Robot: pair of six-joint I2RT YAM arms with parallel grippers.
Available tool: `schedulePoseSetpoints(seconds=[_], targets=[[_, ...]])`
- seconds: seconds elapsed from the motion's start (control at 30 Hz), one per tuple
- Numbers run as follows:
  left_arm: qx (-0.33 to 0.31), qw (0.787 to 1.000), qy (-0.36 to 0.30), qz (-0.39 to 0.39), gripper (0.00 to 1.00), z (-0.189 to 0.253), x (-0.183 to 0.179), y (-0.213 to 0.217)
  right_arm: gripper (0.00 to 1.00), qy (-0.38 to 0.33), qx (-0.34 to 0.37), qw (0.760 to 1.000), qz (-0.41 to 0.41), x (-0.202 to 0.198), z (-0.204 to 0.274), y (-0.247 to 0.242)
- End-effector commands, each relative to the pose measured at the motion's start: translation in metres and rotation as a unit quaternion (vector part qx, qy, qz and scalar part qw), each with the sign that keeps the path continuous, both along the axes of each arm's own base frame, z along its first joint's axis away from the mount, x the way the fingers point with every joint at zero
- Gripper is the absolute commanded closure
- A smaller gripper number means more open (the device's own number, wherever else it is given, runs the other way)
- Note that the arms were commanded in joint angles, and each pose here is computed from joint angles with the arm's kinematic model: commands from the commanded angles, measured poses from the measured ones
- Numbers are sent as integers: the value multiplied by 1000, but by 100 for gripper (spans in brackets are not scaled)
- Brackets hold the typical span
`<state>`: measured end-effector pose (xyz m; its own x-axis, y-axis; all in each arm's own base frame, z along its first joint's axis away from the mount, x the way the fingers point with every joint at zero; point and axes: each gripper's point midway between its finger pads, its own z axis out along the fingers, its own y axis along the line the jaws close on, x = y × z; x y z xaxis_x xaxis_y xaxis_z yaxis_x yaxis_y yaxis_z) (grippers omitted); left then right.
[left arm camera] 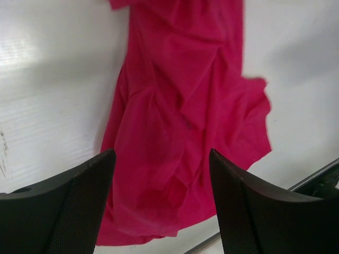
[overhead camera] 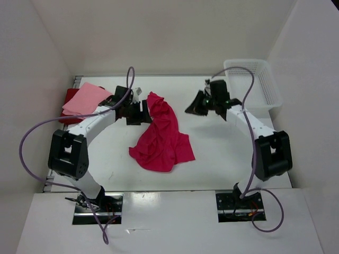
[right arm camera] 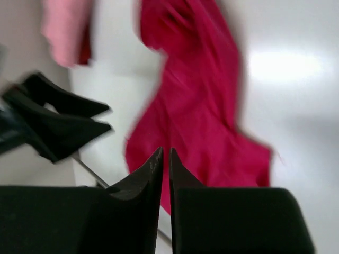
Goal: Fold and stack the t-shirts
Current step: Flatten out the tshirt
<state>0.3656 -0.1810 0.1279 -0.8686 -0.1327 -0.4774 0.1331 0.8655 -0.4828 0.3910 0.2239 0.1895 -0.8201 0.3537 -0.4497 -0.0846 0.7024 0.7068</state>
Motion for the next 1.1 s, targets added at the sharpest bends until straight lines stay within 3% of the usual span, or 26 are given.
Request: schedulePoseSetpoints(seconds=[0.0, 0.07, 0.1, 0.2, 0.43, 0.6, 0.63, 0.67, 0.8, 0.9, 0.93, 1.03, 1.07], targets=[[44, 998, 30, -38, 21, -21, -18, 0, 88, 82, -40, 996, -9, -64, -76, -12], [44, 997, 41, -48, 21, -26, -25, 0, 79, 106, -40, 993, -23, -86, -89, -20], [46, 995, 63, -62, 21, -39, -38, -2, 62, 137, -47, 989, -27, -105, -110, -27], [41, 991, 84, -91, 20, -48, -54, -8, 43, 168, -40, 984, -45, -127, -124, -33], [86, 978, 113, -156, 21, -69, -86, -22, 35, 210, -43, 973, -84, -153, -147, -46], [107, 975, 123, -153, 45, -83, -93, -16, 35, 243, -35, 968, -53, -165, -165, -36], [101, 975, 127, -151, 51, -83, -94, -18, 36, 245, -31, 968, -49, -165, -166, -35], [103, 974, 132, -151, 64, -85, -97, -16, 36, 245, -31, 968, -49, -166, -168, -35], [95, 978, 122, -143, 85, -79, -91, -20, 49, 258, -20, 966, -29, -162, -174, -26], [85, 982, 95, -137, 97, -60, -79, -26, 67, 244, -3, 970, 1, -149, -164, -14], [73, 986, 87, -123, 100, -51, -72, -22, 84, 238, -1, 971, 8, -144, -161, -11], [36, 992, 59, -109, 100, -18, -59, -21, 99, 193, -22, 981, 3, -120, -136, -16], [21, 994, 55, -91, 100, -7, -52, -12, 100, 159, -22, 987, -8, -102, -115, -17]])
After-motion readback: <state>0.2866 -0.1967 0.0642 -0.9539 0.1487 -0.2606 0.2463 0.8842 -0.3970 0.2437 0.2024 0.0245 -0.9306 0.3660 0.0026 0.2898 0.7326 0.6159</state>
